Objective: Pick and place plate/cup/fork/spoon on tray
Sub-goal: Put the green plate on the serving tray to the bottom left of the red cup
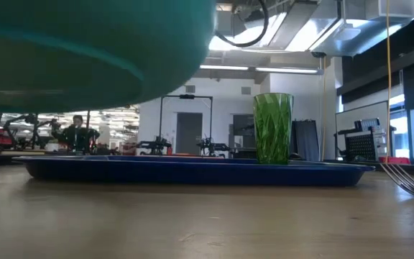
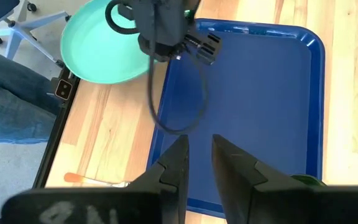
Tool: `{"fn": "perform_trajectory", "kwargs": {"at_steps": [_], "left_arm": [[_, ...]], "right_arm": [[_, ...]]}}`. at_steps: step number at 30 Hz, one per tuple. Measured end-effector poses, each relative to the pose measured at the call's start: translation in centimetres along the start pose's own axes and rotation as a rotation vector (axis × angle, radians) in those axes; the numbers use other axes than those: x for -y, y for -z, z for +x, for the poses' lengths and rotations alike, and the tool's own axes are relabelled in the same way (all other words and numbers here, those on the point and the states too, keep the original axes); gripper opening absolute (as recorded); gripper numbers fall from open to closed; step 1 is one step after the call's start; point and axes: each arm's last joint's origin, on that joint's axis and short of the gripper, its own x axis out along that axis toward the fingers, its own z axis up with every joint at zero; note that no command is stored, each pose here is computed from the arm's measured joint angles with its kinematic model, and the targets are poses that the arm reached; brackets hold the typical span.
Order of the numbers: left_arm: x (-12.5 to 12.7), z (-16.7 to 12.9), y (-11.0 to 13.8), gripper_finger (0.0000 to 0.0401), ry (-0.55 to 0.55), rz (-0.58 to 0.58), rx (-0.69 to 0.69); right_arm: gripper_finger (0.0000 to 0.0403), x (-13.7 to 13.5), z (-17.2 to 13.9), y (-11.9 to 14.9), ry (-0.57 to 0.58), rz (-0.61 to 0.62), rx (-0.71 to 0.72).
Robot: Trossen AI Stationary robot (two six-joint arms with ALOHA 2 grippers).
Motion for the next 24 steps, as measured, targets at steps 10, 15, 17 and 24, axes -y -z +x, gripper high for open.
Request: {"fn": "perform_trajectory", "kwargs": {"at_steps": [10,15,17,24], "left_arm": [[-4.4,-5.7,-1.8,0.0,-0.109,-0.028,0.072],[-7.1,-8.1,-2.1,0.0,-0.183,-0.072,0.137],[-8.1,-8.7,-1.8,0.0,-0.213,-0.1,0.146],[-11.7,-10.4,-0.6,0.0,-0.286,-0.189,0.17]], "right_arm": [[0.0071,0.0,0.0,0.0,0.0,-0.004,0.0],[0.0071,0.0,0.0,0.0,0.0,-0.005,0.0],[0.0071,0.0,0.0,0.0,0.0,-0.006,0.0],[0.0071,0.0,0.0,0.0,0.0,-0.006,0.0]]}}
